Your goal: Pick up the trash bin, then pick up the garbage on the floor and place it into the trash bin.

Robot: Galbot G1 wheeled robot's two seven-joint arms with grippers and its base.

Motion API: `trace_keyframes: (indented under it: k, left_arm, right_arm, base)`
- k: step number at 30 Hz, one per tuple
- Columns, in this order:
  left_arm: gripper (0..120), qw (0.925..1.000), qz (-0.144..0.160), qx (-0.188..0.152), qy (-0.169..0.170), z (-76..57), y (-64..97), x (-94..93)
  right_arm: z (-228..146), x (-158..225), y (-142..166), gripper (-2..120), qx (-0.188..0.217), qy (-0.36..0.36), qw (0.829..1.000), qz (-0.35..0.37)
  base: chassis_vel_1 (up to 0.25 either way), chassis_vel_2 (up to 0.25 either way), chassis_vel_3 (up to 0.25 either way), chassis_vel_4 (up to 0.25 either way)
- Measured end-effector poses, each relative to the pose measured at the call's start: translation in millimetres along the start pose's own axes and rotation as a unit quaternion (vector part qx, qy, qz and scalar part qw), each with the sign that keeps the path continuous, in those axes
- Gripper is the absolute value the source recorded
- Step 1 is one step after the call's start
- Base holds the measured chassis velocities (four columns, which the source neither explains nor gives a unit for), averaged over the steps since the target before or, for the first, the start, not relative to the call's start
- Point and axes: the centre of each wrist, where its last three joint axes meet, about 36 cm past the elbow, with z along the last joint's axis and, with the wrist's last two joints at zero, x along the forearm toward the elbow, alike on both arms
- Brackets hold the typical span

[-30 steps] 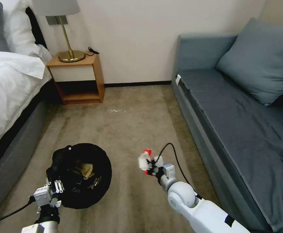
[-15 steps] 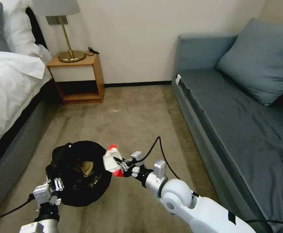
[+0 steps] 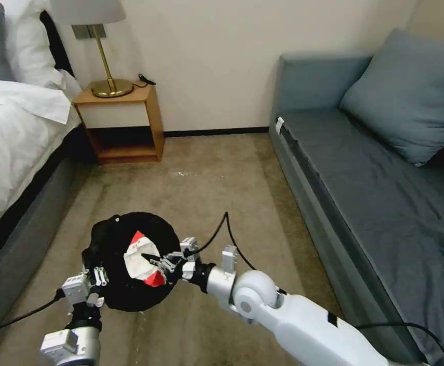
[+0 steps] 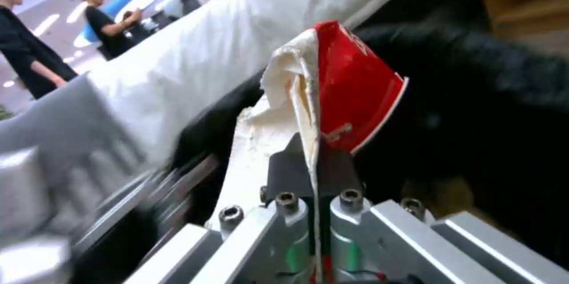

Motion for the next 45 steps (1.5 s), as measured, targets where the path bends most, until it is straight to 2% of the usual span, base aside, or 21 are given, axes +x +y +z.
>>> trace_keyframes:
  k: [4,9,16,18,19,20,25,26,28,30,31,34,35,36,38,40,42,44,45]
  left_arm:
    - [7,0.9998,0.009,0.016,0.000,5.1,0.5,-2.4]
    - [7,0.9992,0.018,0.034,-0.010,10.6,3.5,-6.9]
    - [7,0.9985,0.017,0.049,-0.019,10.3,2.4,-13.1]
    - [7,0.9985,0.016,0.050,-0.019,11.5,2.3,-14.1]
    - [7,0.9985,0.015,0.050,-0.018,12.5,2.7,-14.9]
    - [7,0.9985,0.015,0.050,-0.018,12.5,2.7,-14.9]
    - [7,0.9988,0.009,0.047,-0.012,19.0,2.5,-15.3]
    - [7,0.9988,0.009,0.047,-0.012,19.0,2.5,-15.3]
    - [7,0.9987,0.004,0.049,-0.012,21.5,-0.4,-15.1]
    - [7,0.9987,0.003,0.050,-0.012,21.9,-1.0,-15.0]
    - [7,0.9985,-0.003,0.053,-0.012,23.2,-1.9,-15.0]
    - [7,0.9981,-0.011,0.058,-0.015,24.6,-1.1,-14.7]
    - [7,0.9971,-0.021,0.070,-0.020,25.0,0.5,-14.4]
    - [7,0.9971,-0.021,0.070,-0.020,25.0,0.5,-14.4]
    - [7,0.9937,-0.040,0.101,-0.027,24.7,3.2,-13.7]
    - [7,0.9867,-0.064,0.147,-0.030,23.6,5.2,-12.9]
    - [7,0.9844,-0.070,0.158,-0.031,23.0,5.3,-12.8]
    - [7,0.9735,-0.095,0.206,-0.033,20.9,7.0,-12.8]
    - [7,0.9709,-0.100,0.215,-0.033,20.6,7.8,-12.8]
  right_arm:
    - [-1,-19,-17,0,0.005,-0.004,1.000,0.018]
    - [16,-27,-18,0,0.021,0.001,0.999,0.028]
    - [38,-25,-17,0,0.052,0.011,0.998,0.031]
    - [43,-23,-19,6,0.056,0.010,0.998,0.036]
    - [46,-19,-20,13,0.057,0.009,0.997,0.043]
    - [46,-19,-20,13,0.057,0.009,0.997,0.043]
    - [50,-2,-28,36,0.072,-0.008,0.995,0.062]
    - [50,-2,-28,36,0.072,-0.008,0.995,0.062]
    - [48,6,-34,48,0.074,-0.022,0.994,0.074]
    - [47,8,-34,50,0.074,-0.025,0.994,0.076]
    - [45,15,-35,57,0.074,-0.036,0.993,0.082]
    - [40,22,-35,63,0.074,-0.052,0.992,0.087]
    - [32,28,-35,71,0.066,-0.079,0.990,0.092]
    - [32,28,-35,71,0.066,-0.079,0.990,0.092]
    - [11,37,-37,80,0.041,-0.120,0.986,0.111]
    - [-11,49,-46,91,0.027,-0.150,0.979,0.137]
    - [-15,52,-49,93,0.027,-0.155,0.977,0.143]
    - [-30,66,-62,99,0.030,-0.168,0.971,0.168]
    - [-32,69,-64,99,0.032,-0.170,0.970,0.172]
  base:
    - [0.000,0.000,0.000,0.000]
    - [0.000,0.000,0.000,0.000]
    - [0.000,0.000,0.000,0.000]
    - [0.000,0.000,0.000,0.000]
    - [0.000,0.000,0.000,0.000]
    - [0.000,0.000,0.000,0.000]
    - [0.000,0.000,0.000,0.000]
    - [0.000,0.000,0.000,0.000]
    - [0.000,0.000,0.000,0.000]
    - [0.000,0.000,0.000,0.000]
    - [0.000,0.000,0.000,0.000]
    - [0.000,0.000,0.000,0.000]
    - [0.000,0.000,0.000,0.000]
    - [0.000,0.000,0.000,0.000]
    - [0.000,0.000,0.000,0.000]
    - [0.000,0.000,0.000,0.000]
    - [0.000,0.000,0.000,0.000]
    - [0.000,0.000,0.000,0.000]
    - [0.000,0.000,0.000,0.000]
